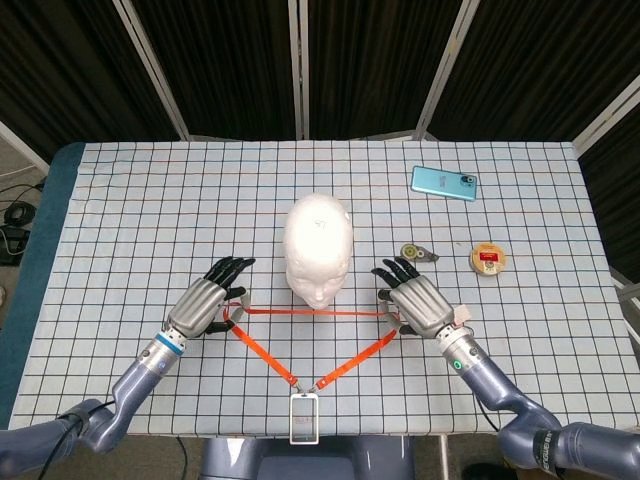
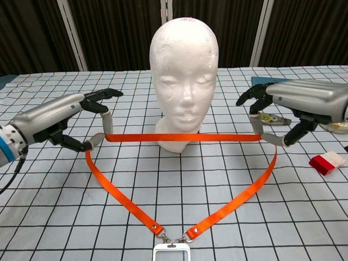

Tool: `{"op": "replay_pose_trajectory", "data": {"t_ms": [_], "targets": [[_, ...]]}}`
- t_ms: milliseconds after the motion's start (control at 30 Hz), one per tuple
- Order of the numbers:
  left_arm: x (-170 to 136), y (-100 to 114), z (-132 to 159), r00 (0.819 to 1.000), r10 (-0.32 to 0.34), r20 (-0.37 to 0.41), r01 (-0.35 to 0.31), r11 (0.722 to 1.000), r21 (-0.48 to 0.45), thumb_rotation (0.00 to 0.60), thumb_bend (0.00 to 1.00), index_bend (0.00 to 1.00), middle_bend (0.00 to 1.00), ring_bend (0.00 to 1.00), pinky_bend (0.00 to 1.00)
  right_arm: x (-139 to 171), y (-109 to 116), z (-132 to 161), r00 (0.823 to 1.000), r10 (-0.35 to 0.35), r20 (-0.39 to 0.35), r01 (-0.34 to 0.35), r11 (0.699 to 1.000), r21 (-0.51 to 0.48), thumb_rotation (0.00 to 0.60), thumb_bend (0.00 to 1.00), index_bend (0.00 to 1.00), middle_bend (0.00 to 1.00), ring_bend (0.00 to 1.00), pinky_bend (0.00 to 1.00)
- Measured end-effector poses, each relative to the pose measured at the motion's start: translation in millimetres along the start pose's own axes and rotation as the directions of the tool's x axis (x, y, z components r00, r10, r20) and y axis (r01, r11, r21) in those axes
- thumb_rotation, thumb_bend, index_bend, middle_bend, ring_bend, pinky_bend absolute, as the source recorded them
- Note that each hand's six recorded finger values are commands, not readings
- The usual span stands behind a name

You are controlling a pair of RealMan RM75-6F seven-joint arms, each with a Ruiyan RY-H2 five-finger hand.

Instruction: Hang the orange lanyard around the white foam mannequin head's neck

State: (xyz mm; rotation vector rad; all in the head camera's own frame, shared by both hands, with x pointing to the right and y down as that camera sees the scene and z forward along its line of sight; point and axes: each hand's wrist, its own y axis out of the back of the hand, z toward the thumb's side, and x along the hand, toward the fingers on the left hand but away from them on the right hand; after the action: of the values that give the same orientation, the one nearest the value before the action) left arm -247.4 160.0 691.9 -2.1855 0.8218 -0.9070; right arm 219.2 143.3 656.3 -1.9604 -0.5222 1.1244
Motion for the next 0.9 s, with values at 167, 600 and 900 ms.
{"op": "replay_pose_trajectory", "data": {"t_ms": [167, 600, 900], "targets": [[-14.5, 19.9, 4.2, 0.998, 0.062, 0.014, -0.061, 0.996, -0.063, 0.6, 0.54, 0.75, 0.0, 0.0, 0.0, 16.9, 14.6, 5.8, 0.992, -0.072, -0.108, 0.081, 0.994, 0.077, 0.6, 0.4, 0.76, 0.14, 0.0, 0.0], [-3.4, 75.9, 31.2, 0.983, 0.183, 0.009, -0.181, 0.977, -0.11, 0.6, 0.54, 0.75, 0.0, 0.0, 0.0, 38.2, 71.4, 14.5, 0.96, -0.237, -0.148, 0.234, 0.972, -0.033, 0.6, 0.4, 0.77, 0.15, 0.0, 0.0], [18.8, 99.3, 36.4, 0.977, 0.203, -0.067, -0.212, 0.957, -0.2, 0.6, 0.54, 0.75, 0.0, 0.0, 0.0, 31.3, 120.7, 14.2, 0.933, -0.354, -0.073, 0.342, 0.93, -0.135, 0.6, 0.4, 0.77, 0.15, 0.0, 0.0]]}}
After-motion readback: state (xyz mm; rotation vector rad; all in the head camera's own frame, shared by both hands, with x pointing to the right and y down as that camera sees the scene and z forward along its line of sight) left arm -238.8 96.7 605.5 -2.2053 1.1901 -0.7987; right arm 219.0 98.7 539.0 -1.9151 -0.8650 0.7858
